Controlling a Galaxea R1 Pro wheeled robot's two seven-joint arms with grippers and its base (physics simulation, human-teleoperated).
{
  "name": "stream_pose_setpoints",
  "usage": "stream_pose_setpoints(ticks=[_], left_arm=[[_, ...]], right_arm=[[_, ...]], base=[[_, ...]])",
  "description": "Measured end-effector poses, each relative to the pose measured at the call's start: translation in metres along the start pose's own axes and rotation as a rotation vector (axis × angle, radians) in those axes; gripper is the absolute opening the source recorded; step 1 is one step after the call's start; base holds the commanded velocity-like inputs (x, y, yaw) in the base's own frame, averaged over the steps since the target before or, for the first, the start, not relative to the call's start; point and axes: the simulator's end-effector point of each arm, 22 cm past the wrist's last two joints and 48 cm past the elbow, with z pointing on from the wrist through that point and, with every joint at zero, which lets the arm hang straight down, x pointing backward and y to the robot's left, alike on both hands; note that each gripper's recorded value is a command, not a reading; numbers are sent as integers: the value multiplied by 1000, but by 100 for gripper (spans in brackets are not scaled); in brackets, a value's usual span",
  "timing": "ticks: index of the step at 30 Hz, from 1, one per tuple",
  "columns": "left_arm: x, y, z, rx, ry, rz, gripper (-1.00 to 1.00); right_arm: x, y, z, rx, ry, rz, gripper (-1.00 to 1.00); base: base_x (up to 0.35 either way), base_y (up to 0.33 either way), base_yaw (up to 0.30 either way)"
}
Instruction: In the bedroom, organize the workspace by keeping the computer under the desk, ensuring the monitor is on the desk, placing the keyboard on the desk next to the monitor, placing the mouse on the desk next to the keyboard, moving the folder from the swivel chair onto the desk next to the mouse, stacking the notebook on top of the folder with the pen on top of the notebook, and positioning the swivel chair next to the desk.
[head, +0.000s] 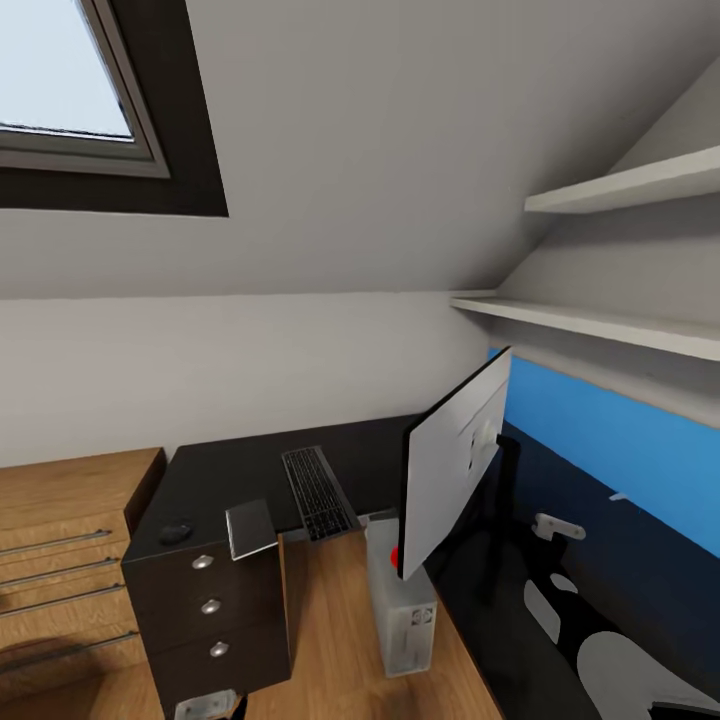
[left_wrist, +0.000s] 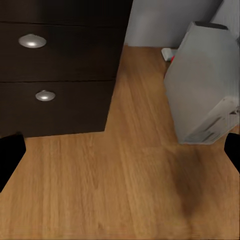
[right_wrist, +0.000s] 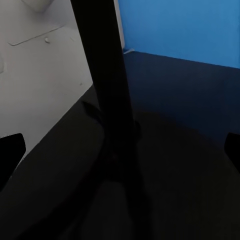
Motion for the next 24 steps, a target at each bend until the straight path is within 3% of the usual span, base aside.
stream_pose_setpoints(ticks=[3,14,24], left_arm=[[12,3,0,-3,10,12,100],[20,11,5,-11,-33,20,100],[31,20,3,-30,-10,21,100]], right_arm=[[4,0,1,0,0,0,100],[15,-2,4,0,-1,1,100],[17,-4,4,2,1,-3,100]], base=[[0,0,0],[0,0,0],[1,0,0]])
